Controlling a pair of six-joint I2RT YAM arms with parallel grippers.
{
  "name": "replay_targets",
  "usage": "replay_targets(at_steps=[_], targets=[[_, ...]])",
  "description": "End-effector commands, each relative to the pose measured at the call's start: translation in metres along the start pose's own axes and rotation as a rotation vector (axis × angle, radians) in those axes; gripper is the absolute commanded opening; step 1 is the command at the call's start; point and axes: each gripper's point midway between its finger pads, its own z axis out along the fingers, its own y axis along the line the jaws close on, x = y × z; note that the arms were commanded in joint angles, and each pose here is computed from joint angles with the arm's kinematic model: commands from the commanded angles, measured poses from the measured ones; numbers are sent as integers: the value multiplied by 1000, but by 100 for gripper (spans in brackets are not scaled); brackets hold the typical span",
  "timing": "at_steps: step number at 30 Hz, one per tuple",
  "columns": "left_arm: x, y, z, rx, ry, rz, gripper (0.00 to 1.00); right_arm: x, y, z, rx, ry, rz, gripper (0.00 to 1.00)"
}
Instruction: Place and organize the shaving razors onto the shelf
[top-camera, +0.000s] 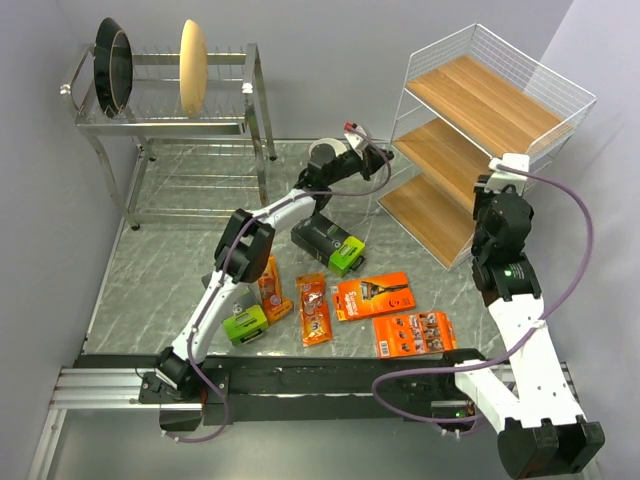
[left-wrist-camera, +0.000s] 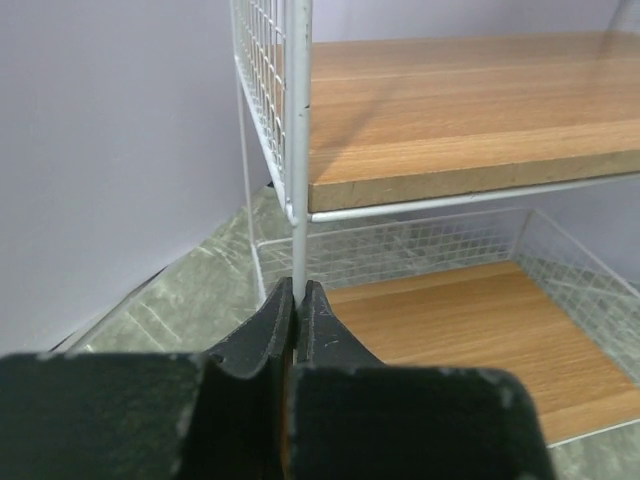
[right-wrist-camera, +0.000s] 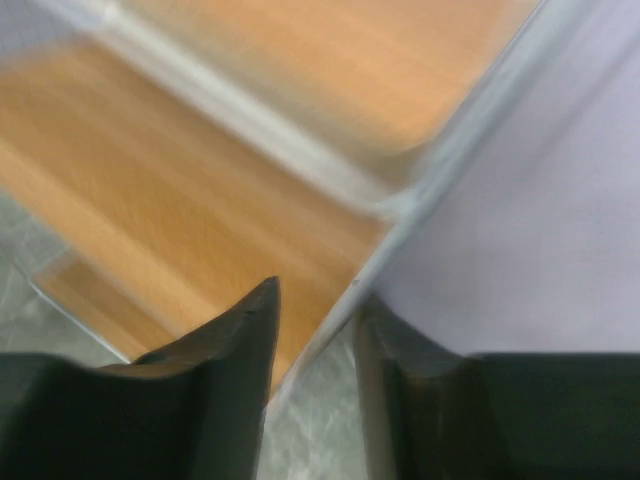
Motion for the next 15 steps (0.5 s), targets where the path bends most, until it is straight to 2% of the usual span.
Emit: replay_targets(at_steps=[1,2,4,7,9,10,12,13,15], targets=[[-51,-1,-11,-38,-37,-49,1,20,-10,-22,-40,122,-149,61],[-54,0,-15,-54,-32,-59,1,15,-15,-29,-33,109,-133,67],[-66,4,-25,-88,-28,-83,1,13,-23,-41,-16,122,-125,69],[-74,5,-34,-115,-7,-126,1,14,-33,-58,-12,128,-118,69],[-73,7,-39,-147,23,-146,1,22,-29,-65,-46,137,-129,65],[-72,7,-42,-161,34,-156,1,27,-27,-65,-57,142,-139,55],[-67,5,-48,-183,69,-189,1,35,-21,-62,-77,147,-142,42],[-67,5,-50,-195,80,-197,1,39,-18,-59,-82,153,-149,30],[-67,4,-61,-234,106,-222,1,43,-11,-47,-89,153,-161,19]])
